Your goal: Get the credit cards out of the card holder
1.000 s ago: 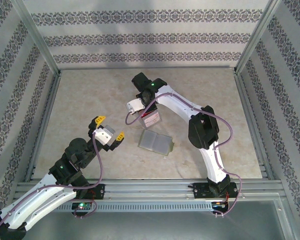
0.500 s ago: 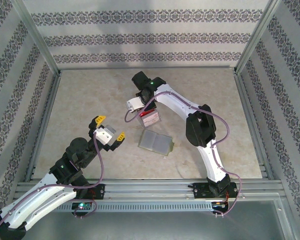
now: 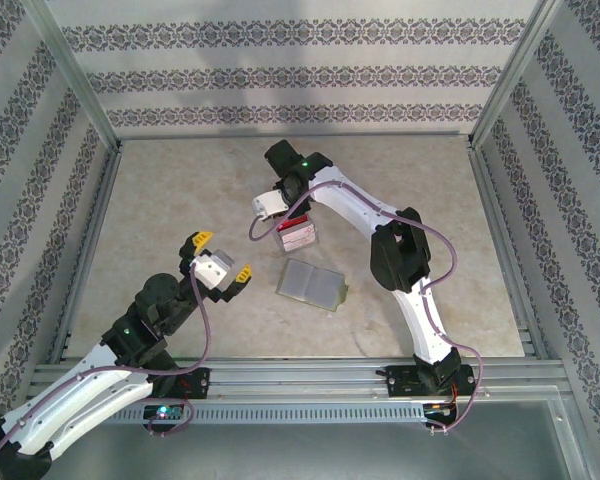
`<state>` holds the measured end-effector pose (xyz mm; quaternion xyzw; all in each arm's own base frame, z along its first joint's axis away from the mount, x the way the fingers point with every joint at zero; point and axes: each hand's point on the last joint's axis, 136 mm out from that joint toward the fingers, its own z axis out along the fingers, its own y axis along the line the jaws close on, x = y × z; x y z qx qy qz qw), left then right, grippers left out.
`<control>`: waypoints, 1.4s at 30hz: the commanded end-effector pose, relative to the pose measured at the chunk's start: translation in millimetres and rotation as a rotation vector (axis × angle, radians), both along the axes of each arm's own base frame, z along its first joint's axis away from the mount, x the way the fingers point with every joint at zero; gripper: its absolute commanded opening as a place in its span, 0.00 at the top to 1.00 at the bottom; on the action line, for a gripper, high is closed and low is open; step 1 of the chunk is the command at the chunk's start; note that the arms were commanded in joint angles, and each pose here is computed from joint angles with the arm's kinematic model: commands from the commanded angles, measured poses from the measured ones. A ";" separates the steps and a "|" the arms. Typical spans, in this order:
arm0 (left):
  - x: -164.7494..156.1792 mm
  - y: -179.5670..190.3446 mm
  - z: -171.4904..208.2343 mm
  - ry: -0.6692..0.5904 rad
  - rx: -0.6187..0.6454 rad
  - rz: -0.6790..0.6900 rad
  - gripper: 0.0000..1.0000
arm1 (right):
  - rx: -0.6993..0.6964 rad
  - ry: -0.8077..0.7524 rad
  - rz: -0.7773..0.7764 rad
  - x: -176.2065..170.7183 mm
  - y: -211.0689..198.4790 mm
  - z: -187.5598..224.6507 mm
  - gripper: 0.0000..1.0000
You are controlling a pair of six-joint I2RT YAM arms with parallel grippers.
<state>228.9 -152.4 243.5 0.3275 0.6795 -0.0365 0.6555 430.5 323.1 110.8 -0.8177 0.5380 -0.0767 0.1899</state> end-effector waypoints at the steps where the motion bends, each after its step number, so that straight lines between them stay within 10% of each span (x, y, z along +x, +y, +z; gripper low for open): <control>1: 0.3 -0.3 13.9 -0.033 -0.013 0.004 0.04 | 0.027 0.000 -0.016 4.3 1.5 5.7 0.79; 22: 11.6 -9.6 28.3 -0.008 -0.135 0.018 0.00 | 0.307 -0.042 -0.242 -15.5 -15.3 112.0 0.57; 42: 57.5 49.9 35.0 0.052 -0.413 0.368 0.00 | 0.820 -0.129 -0.859 -106.2 -138.4 198.5 0.03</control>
